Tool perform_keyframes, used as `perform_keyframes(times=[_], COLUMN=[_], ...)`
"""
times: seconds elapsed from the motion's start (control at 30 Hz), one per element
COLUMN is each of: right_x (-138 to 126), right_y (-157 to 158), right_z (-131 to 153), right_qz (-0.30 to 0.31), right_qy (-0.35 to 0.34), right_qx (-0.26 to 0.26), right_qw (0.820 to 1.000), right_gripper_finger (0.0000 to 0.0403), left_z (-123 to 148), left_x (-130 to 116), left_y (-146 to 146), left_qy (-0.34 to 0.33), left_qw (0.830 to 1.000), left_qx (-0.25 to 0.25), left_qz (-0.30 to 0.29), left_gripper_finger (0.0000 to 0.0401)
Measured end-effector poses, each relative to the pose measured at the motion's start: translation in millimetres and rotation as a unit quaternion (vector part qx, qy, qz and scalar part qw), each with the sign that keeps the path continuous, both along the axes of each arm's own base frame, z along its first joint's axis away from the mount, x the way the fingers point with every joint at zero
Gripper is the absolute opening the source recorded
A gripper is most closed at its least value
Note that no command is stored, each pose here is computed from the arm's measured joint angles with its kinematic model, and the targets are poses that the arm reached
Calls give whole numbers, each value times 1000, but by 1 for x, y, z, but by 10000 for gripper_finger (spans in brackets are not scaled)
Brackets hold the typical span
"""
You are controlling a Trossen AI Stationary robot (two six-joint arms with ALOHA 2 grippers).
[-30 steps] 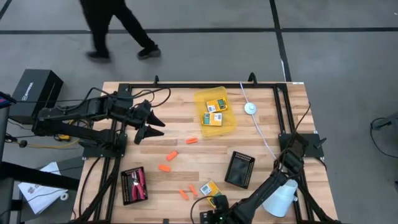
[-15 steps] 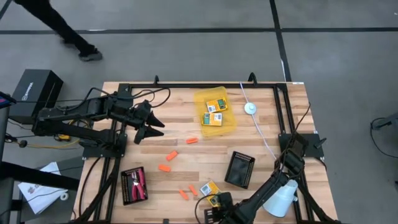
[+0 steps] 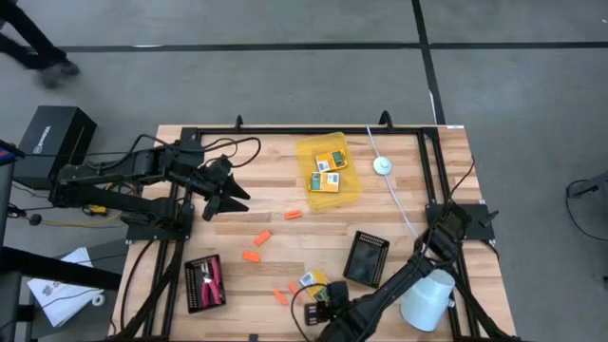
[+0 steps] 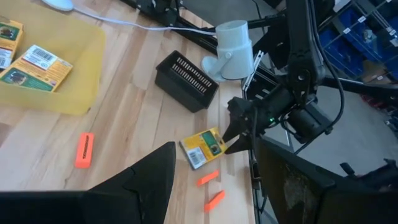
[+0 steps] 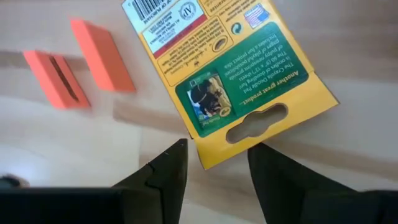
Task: Pick & Place School Supplies
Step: Put the yellow crayon box into the yellow bin
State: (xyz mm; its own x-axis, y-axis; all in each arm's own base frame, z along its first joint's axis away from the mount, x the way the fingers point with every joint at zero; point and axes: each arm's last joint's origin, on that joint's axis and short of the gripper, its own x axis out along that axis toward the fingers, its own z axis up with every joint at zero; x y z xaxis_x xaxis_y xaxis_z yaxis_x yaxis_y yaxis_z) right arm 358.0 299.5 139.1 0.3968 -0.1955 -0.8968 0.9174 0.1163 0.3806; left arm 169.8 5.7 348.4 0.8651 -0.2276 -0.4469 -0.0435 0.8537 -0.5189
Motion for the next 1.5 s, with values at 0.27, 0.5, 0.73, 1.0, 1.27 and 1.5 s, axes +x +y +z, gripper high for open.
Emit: perform_keyframes(times=[0.27,0.5,0.73,1.0,1.27,1.5], right_x=[9,12,11,11,9,9], right_y=[-13,-18,-19,-20,-30,-55], right_z=[0,0,-8,-6,34,78], right_qz=[-14,-13,-4,-2,-10,10], right_qy=[-4,3,-6,-30,-84,-99], right_qx=[-14,-22,-30,-52,-89,-130], right_qw=[1000,1000,1000,998,992,987], right_gripper_finger=[154,59,3,1,0,0], left_z=[0,0,0,0,1,3], left_x=[0,0,0,0,0,1], left_y=[-1,-1,-1,-1,-1,-1], left_qy=[5,6,9,11,7,-4], left_qw=[1000,1000,999,999,999,999], left_qx=[-21,-27,-37,-49,-50,-48], left_qz=[1,4,9,9,7,7], left_gripper_finger=[220,220,210,197,191,190])
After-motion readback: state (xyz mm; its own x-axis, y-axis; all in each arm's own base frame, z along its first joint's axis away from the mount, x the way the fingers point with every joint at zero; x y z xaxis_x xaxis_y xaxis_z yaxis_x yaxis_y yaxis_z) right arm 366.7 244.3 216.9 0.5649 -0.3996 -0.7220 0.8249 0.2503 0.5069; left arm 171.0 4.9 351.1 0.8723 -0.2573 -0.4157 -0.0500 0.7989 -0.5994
